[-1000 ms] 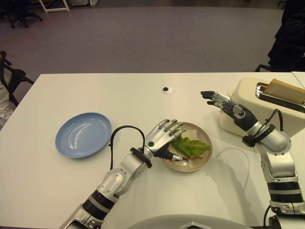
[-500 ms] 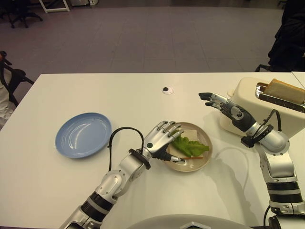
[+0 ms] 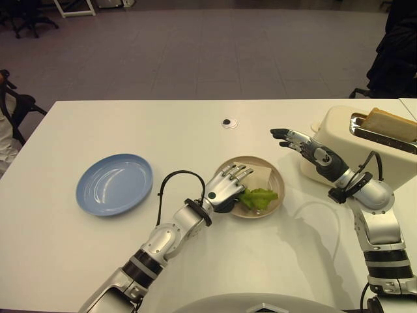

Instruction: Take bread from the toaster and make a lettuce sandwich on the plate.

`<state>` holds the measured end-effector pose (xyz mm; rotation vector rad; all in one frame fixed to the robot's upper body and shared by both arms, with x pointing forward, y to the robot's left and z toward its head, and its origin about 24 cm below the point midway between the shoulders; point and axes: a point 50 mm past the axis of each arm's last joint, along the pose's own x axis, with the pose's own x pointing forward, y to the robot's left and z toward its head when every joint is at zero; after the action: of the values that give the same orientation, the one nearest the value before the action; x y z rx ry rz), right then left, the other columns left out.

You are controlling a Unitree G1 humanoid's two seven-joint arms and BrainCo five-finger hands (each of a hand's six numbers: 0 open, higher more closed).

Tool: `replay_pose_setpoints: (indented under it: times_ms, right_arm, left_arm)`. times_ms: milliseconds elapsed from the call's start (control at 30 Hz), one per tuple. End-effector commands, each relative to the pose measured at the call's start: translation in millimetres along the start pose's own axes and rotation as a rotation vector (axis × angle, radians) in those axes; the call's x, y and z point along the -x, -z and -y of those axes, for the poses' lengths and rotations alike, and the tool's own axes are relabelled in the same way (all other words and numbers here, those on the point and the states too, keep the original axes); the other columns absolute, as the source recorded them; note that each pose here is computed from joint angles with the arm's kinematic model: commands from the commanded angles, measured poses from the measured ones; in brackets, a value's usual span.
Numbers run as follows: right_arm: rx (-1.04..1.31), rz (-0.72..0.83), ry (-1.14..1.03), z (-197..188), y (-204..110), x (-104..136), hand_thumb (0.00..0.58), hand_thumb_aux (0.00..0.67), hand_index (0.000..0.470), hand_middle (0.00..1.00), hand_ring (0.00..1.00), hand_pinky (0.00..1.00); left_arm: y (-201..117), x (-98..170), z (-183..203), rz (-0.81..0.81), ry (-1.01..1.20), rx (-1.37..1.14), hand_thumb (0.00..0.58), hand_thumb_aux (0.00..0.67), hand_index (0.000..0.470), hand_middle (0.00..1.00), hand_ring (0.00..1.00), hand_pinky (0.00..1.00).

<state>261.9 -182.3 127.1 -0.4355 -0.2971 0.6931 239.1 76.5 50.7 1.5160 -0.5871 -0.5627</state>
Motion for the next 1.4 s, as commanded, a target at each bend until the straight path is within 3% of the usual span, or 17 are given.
replay_pose_setpoints:
  times_ms: [33, 600, 967, 1000, 1033, 1100, 1133, 1167, 1400]
  right_arm:
    - [-0.002, -0.005, -0.016, -3.9, 0.9, -0.1, 0.000, 0.000, 0.000, 0.00, 0.00, 0.00]
    - [-0.005, -0.013, -0.033, -7.5, 3.0, -2.2, 0.000, 0.000, 0.000, 0.00, 0.00, 0.00]
    - [-0.013, -0.013, -0.034, -8.0, 5.1, -3.8, 0.000, 0.000, 0.000, 0.00, 0.00, 0.00]
    - [-0.014, -0.013, -0.034, -8.2, 5.2, -3.9, 0.000, 0.000, 0.000, 0.00, 0.00, 0.00]
    - [-0.015, -0.012, -0.036, -8.4, 5.0, -4.1, 0.000, 0.000, 0.000, 0.00, 0.00, 0.00]
    - [-0.017, -0.009, -0.040, -8.9, 4.4, -4.7, 0.000, 0.000, 0.000, 0.00, 0.00, 0.00]
    - [-0.017, -0.009, -0.041, -9.0, 4.4, -4.8, 0.000, 0.000, 0.000, 0.00, 0.00, 0.00]
    - [-0.018, -0.008, -0.043, -9.5, 4.2, -5.0, 0.000, 0.000, 0.000, 0.00, 0.00, 0.00]
    - [-0.017, -0.005, -0.048, -9.9, 3.6, -5.6, 0.000, 0.000, 0.000, 0.00, 0.00, 0.00]
  left_arm:
    - [-4.7, 5.5, -0.4, 0.012, 0.021, 0.025, 0.580, 0.670, 0.470, 0.00, 0.00, 0.00]
    - [1.0, 3.2, -50.4, -0.016, -0.064, -0.021, 0.580, 0.670, 0.470, 0.00, 0.00, 0.00]
    - [22.5, -24.1, -11.5, -0.053, 0.021, -0.053, 0.580, 0.670, 0.470, 0.00, 0.00, 0.00]
    - [23.3, -26.6, -7.6, -0.054, 0.027, -0.053, 0.580, 0.657, 0.461, 0.00, 0.00, 0.00]
    - [22.8, -28.4, -4.3, -0.052, 0.030, -0.050, 0.570, 0.581, 0.407, 0.00, 0.00, 0.00]
    - [19.8, -29.7, 0.3, -0.044, 0.033, -0.044, 0.524, 0.462, 0.324, 0.00, 0.00, 0.00]
    - [18.6, -30.0, 2.0, -0.041, 0.033, -0.043, 0.172, 0.108, 0.076, 0.00, 0.00, 0.00]
    - [18.1, -29.7, 3.1, -0.040, 0.032, -0.044, 0.000, 0.000, 0.000, 0.00, 0.00, 0.00]
    - [21.6, -18.5, -1.9, -0.050, 0.017, -0.061, 0.000, 0.000, 0.000, 0.00, 0.00, 0.00]
